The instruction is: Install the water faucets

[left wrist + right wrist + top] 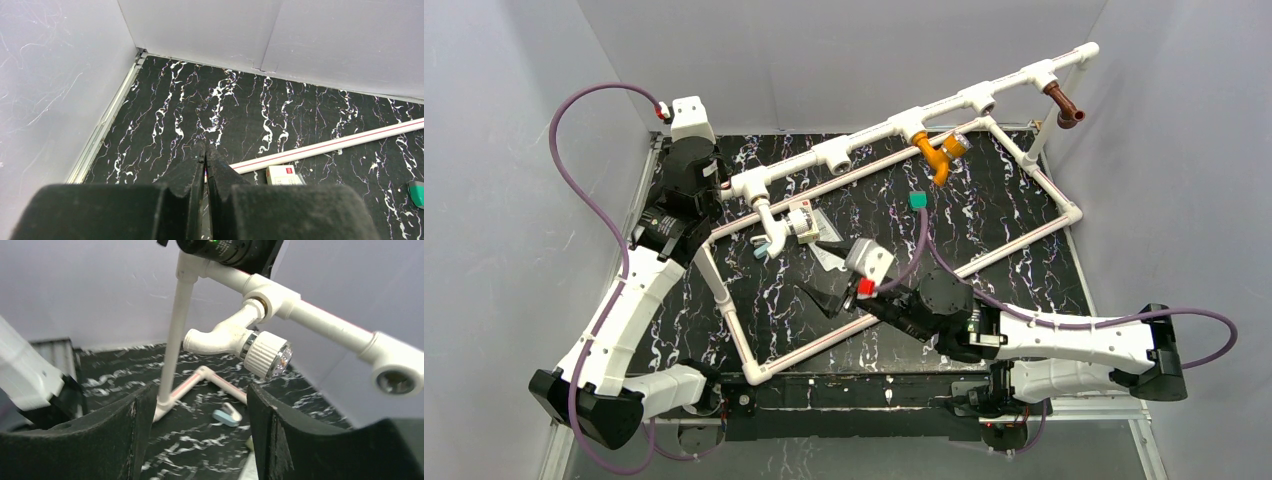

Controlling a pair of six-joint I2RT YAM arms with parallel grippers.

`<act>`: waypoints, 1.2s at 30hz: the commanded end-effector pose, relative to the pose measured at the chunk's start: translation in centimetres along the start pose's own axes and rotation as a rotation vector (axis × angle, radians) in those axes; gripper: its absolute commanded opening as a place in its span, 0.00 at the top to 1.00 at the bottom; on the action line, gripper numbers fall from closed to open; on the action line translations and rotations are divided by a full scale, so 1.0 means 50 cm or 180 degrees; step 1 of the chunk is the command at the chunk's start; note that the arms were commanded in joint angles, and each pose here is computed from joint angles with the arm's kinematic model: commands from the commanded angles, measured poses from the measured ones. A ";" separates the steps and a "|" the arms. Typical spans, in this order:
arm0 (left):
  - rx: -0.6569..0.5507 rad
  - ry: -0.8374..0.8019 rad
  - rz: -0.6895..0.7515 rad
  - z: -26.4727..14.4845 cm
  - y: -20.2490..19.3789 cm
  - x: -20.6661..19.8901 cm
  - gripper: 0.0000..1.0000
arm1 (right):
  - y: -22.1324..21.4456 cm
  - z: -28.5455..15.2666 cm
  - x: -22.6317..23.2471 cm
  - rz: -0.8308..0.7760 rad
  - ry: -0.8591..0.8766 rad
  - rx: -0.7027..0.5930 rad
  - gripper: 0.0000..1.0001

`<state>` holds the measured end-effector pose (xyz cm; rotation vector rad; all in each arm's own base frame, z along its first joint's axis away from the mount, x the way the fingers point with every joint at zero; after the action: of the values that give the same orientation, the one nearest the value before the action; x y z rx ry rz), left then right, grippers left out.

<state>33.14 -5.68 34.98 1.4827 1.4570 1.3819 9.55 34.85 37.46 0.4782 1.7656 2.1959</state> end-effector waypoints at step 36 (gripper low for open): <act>0.1555 -0.0556 0.1083 -0.020 -0.286 -0.078 0.97 | 0.074 0.137 -0.032 -0.4658 -0.0129 0.0007 0.33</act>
<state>33.19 -5.89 34.99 1.4834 1.4515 1.3794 13.38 39.93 38.87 -0.7122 1.3717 1.0431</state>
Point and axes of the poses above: each gripper's point midway between its finger pads, its own z axis out along the fingers, its own x axis along the line the jaws close on, y = z × x, the point moved 3 cm from there along -z, back along the fingers, and after that the axes turned 12 degrees about z, right-handed, at the moved point
